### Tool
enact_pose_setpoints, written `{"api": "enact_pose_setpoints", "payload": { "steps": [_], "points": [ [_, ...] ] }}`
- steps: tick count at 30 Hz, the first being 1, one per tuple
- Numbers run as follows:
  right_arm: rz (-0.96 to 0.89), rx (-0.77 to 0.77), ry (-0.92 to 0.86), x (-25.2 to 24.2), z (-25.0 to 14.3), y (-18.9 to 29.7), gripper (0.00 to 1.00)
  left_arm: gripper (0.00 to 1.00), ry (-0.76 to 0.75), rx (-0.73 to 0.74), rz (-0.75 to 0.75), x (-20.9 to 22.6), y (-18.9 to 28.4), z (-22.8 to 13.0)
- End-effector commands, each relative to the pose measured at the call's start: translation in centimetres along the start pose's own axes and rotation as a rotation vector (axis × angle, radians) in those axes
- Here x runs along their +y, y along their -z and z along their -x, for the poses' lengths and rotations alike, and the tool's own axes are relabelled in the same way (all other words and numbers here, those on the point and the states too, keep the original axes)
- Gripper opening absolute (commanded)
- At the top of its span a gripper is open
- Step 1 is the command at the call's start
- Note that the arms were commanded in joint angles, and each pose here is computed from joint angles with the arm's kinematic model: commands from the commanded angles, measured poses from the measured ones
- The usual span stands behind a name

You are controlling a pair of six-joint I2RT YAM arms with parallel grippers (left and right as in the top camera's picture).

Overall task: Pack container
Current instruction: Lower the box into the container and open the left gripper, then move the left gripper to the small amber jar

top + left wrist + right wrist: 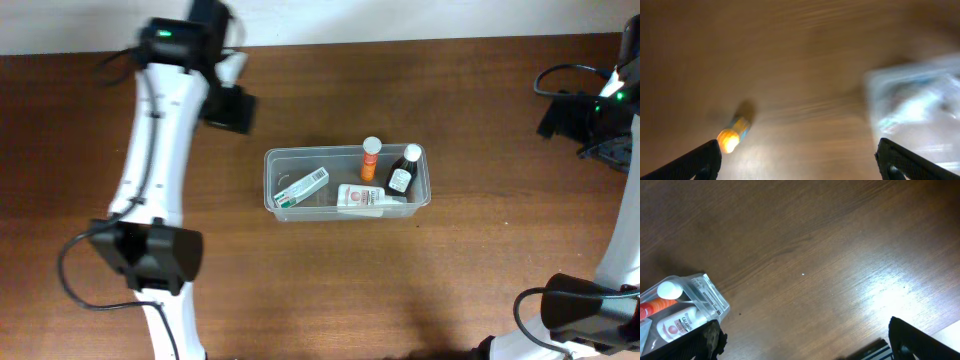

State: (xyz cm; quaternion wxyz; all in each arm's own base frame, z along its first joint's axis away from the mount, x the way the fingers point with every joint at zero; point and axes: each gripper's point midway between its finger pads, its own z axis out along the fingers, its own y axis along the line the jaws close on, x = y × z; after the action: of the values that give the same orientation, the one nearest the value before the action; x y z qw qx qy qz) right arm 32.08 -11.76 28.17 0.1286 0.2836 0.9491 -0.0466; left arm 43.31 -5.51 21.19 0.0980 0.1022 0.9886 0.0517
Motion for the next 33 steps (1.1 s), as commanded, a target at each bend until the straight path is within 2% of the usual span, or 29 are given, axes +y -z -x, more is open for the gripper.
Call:
{"api": "enact_pose_setpoints", "payload": {
  "steps": [1,3,6,12,16,24,28,33],
  "points": [
    [-0.001,-0.004,-0.01,-0.1,0.1,0.0,0.98,0.99,0.377,0.033,0.139,8.2,0.0,-2.0],
    [-0.001,-0.004,-0.01,-0.1,0.1,0.0,0.98,1.0,0.511,0.061,0.14,11.5,-0.3,-3.6],
    [-0.001,-0.004,-0.01,-0.1,0.1,0.0,0.98,0.99,0.608,0.081,0.041,13.3,-1.0,-4.7],
    [-0.001,-0.004,-0.01,-0.1,0.1,0.0,0.98,0.99,0.668,0.152,-0.124,14.9,-3.1,-7.2],
    [-0.001,-0.004,-0.01,-0.1,0.1,0.0,0.98,0.99,0.694,0.248,-0.137,14.8,-6.1,-9.3],
    [-0.001,-0.004,-0.01,-0.1,0.1,0.0,0.98,0.99,0.763,0.294,-0.122,14.5,-12.7,-10.9],
    [-0.001,-0.004,-0.01,-0.1,0.1,0.0,0.98,0.99,0.796,0.3,-0.056,16.0,-13.7,-11.9],
    [-0.001,-0.004,-0.01,-0.1,0.1,0.0,0.98,0.99,0.792,0.33,-0.054,15.6,-14.1,-12.7]
  ]
}}
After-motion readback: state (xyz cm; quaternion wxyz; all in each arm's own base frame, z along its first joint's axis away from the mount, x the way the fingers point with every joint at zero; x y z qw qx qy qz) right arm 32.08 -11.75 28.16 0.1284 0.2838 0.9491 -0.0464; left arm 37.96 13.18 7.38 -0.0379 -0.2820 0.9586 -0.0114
